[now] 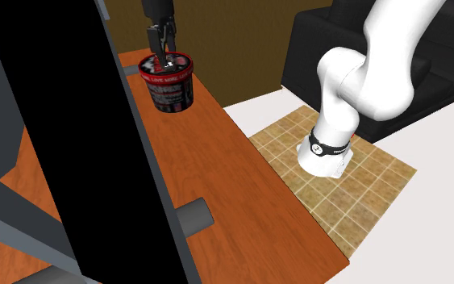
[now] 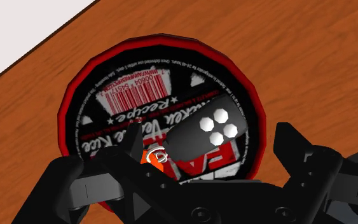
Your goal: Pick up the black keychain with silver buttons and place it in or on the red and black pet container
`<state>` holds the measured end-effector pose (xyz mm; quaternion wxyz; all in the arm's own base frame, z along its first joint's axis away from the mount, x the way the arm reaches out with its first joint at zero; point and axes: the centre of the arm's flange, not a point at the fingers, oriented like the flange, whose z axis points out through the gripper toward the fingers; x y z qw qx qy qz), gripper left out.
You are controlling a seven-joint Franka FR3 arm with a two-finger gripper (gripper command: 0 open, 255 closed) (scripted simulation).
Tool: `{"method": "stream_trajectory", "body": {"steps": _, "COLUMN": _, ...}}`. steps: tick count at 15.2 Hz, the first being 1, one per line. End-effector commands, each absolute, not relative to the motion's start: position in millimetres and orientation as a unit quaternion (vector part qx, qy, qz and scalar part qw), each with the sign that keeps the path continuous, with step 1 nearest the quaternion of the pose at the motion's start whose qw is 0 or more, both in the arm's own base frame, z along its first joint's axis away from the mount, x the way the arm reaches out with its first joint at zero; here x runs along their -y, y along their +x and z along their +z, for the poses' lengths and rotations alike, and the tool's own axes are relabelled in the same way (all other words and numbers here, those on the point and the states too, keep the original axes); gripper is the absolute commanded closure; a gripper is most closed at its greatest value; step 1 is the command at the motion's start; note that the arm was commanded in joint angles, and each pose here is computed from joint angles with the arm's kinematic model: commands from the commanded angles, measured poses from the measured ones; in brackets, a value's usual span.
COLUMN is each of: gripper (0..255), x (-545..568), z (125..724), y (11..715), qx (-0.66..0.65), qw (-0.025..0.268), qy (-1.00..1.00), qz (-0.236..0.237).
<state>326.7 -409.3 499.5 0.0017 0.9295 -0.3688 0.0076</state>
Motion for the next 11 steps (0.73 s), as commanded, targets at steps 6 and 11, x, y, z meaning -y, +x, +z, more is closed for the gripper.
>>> {"method": "stream_trajectory", "body": {"steps": 6, "gripper": 0, "x": 408.3, "z": 542.0, "y": 325.2, "qx": 0.369, "qw": 0.002, "qy": 0.929, "qz": 0.007}}
{"method": "stream_trajectory", "body": {"steps": 11, "gripper": 0, "x": 408.3, "z": 542.0, "y": 325.2, "qx": 0.369, "qw": 0.002, "qy": 0.929, "qz": 0.007}}
